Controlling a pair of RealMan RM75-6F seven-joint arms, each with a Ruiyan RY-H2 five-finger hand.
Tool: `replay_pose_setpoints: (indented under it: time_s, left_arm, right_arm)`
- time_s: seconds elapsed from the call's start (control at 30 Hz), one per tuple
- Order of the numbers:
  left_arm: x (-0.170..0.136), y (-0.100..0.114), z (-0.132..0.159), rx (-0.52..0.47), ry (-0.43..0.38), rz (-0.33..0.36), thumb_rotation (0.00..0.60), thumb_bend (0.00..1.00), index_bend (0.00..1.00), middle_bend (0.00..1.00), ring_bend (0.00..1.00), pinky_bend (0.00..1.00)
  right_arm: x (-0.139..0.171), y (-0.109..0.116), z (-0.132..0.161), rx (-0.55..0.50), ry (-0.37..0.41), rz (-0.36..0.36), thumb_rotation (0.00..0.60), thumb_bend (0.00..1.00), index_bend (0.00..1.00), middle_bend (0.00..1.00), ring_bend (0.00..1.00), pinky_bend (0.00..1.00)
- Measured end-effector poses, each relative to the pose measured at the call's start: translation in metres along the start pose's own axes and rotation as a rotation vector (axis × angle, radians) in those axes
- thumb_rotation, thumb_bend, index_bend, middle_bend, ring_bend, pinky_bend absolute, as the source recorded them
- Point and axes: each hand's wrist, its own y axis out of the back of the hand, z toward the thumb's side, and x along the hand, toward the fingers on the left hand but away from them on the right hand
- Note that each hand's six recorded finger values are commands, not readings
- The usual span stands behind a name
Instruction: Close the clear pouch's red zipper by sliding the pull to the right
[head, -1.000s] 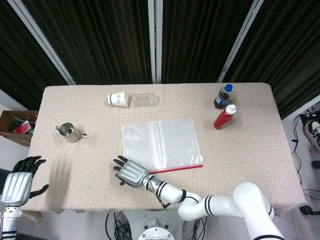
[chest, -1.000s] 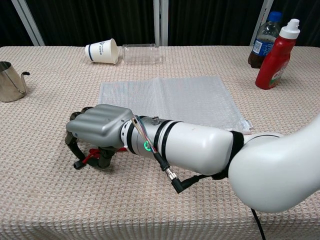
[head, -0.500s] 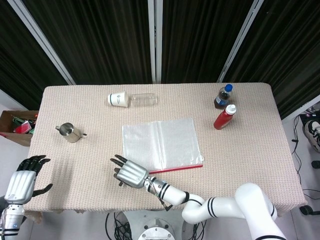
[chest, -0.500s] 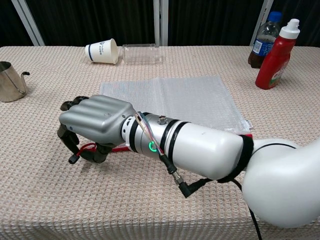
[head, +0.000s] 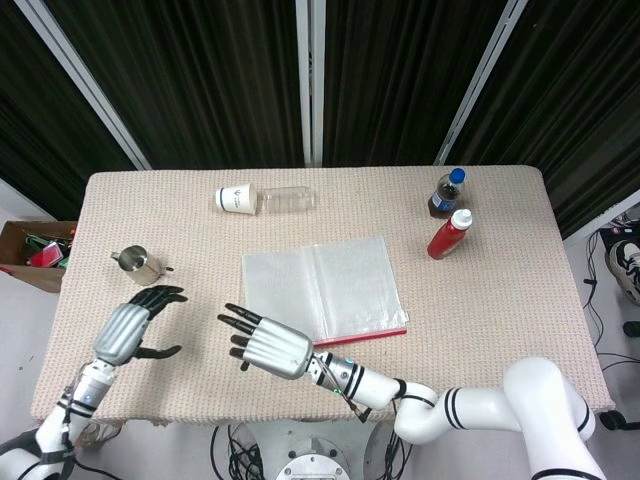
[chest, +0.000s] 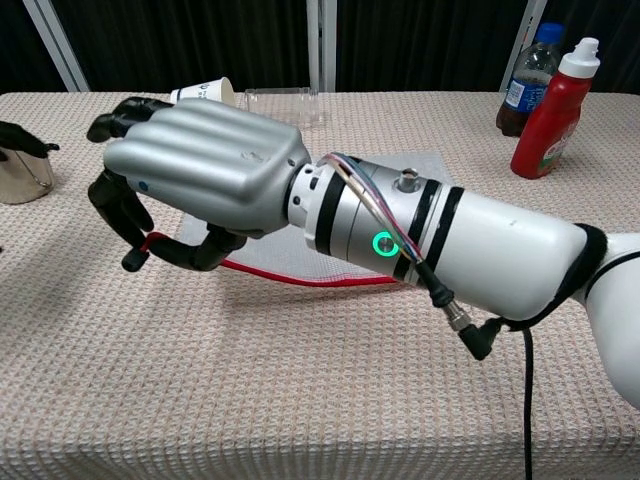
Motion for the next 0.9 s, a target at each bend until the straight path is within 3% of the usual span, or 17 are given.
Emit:
replay_pose_setpoints:
  time_s: [0.3, 0.53, 0.9]
  left_arm:
    - [0.053, -0.035, 0.030, -0.141, -0.137, -0.056, 0.600, 0.13, 0.30, 0.15, 0.13, 0.18]
    - [0.063, -0.050, 0.046, -0.220, -0.200, -0.085, 0.600, 0.13, 0.32, 0.15, 0.13, 0.18]
    - [0.075, -0.059, 0.069, -0.329, -0.273, -0.079, 0.600, 0.14, 0.37, 0.15, 0.13, 0.18]
  right_arm:
    - [-0.001, 0.018, -0.006, 0.068, 0.028, -0.111, 0.600, 0.48, 0.92, 0.22, 0.00, 0.00]
    - [-0.004, 0.022, -0.008, 0.065, 0.028, -0.156, 0.600, 0.48, 0.95, 0.21, 0.00, 0.00]
    - [-0.006, 0.022, -0.010, 0.046, 0.020, -0.164, 0.600, 0.48, 0.98, 0.22, 0.00, 0.00]
